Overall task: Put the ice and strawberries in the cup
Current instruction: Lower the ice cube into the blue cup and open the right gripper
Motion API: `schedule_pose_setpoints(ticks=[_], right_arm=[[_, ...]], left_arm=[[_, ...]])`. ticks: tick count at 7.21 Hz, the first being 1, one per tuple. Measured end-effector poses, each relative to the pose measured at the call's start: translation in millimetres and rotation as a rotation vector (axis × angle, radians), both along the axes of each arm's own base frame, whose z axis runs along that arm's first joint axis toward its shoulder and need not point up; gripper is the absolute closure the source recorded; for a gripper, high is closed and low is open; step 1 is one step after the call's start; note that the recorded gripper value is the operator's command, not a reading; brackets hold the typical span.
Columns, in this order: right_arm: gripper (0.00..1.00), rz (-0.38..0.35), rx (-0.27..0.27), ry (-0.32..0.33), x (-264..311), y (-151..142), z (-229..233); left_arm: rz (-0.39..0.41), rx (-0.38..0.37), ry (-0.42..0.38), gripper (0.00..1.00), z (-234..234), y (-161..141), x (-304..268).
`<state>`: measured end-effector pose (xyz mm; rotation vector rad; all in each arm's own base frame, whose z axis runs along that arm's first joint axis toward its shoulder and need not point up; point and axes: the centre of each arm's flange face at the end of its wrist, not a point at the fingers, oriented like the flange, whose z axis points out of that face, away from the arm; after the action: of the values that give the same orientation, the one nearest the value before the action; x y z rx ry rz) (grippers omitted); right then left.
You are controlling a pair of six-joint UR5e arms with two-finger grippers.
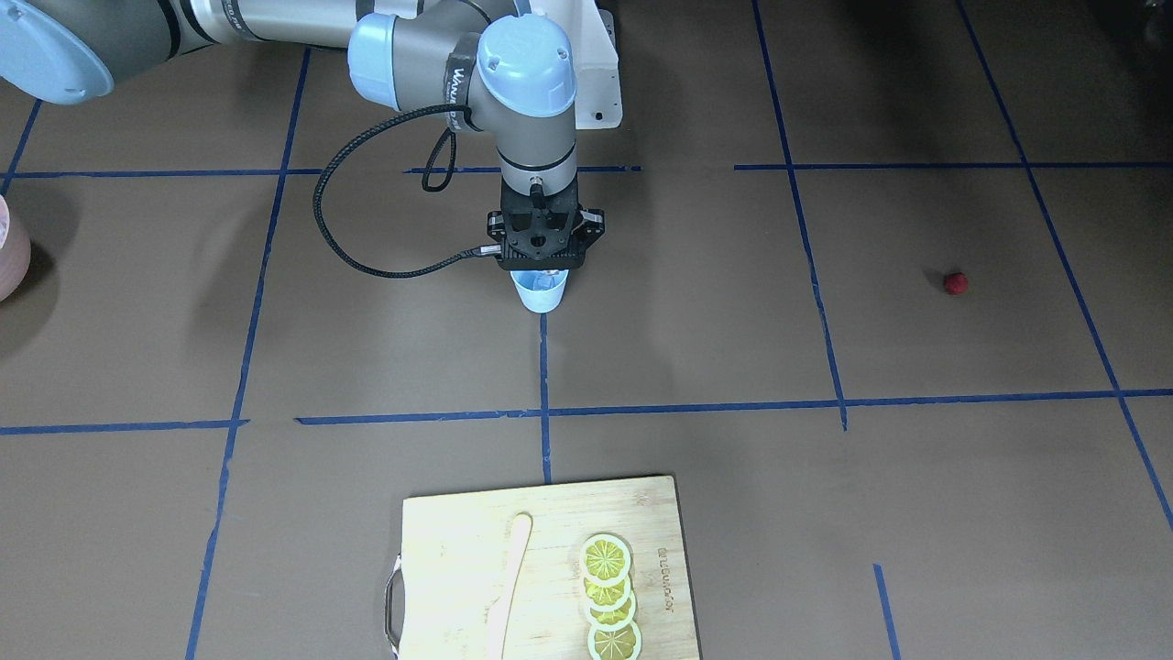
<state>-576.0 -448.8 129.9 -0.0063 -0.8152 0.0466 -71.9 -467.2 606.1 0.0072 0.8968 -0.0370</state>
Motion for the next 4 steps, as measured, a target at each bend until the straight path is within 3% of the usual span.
schedule_pose_setpoints(ticks=[1, 2, 3, 4], right_arm=[[0.90, 0.000, -0.008, 0.013, 0.0, 0.3, 3.1], [0.59, 0.000, -0.014, 0.024, 0.0, 0.6, 5.3], [0.07, 0.000, -0.017, 0.029, 0.0, 0.6, 6.2], [0.00, 0.000, -0.019, 0.032, 0.1, 0.7, 7.1]], left_arm=[[0.000, 0.000, 0.000, 0.00, -0.1, 0.0, -0.1], [0.000, 0.000, 0.000, 0.00, -0.1, 0.0, 0.0], [0.000, 0.000, 0.000, 0.00, -0.1, 0.0, 0.2], [0.001, 0.001, 0.000, 0.00, 0.0, -0.1, 0.3]])
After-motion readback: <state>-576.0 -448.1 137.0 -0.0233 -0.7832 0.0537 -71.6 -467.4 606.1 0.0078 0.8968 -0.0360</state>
